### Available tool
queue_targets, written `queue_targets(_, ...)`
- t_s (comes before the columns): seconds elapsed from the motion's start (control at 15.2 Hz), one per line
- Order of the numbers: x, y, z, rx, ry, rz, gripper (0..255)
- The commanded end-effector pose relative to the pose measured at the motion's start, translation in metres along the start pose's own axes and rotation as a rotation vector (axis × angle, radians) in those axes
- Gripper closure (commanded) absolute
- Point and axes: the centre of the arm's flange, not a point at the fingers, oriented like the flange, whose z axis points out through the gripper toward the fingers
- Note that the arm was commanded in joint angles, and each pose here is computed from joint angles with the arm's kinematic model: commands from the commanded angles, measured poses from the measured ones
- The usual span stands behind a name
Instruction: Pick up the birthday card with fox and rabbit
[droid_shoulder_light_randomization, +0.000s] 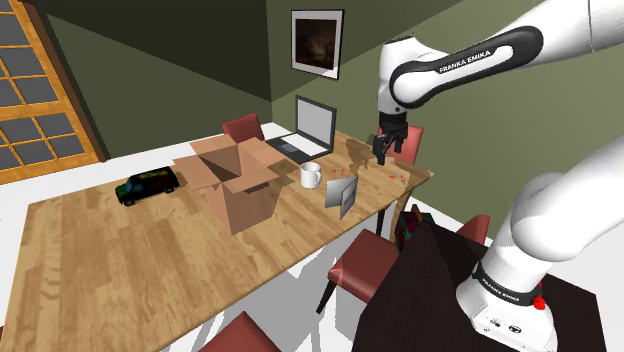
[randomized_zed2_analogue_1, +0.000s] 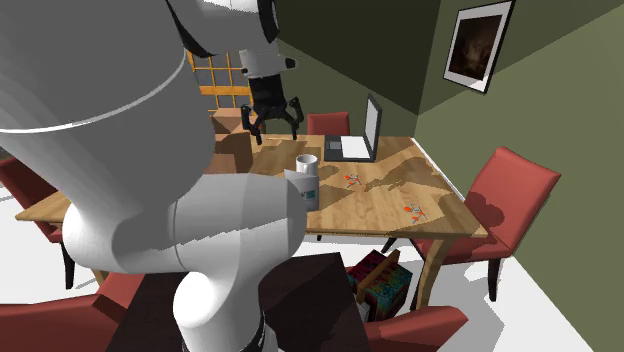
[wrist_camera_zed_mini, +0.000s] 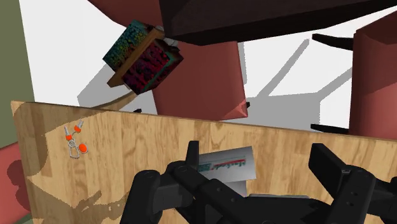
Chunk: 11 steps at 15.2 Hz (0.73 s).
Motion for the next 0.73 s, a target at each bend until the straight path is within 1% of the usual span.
queue_targets(0.0, 0.020, 0.005, 0.017, -0.002, 0.006, 0.007, 0)
queue_targets(0.66, 0.106, 0.033, 0.110, -0.008, 0.024, 0.044, 0)
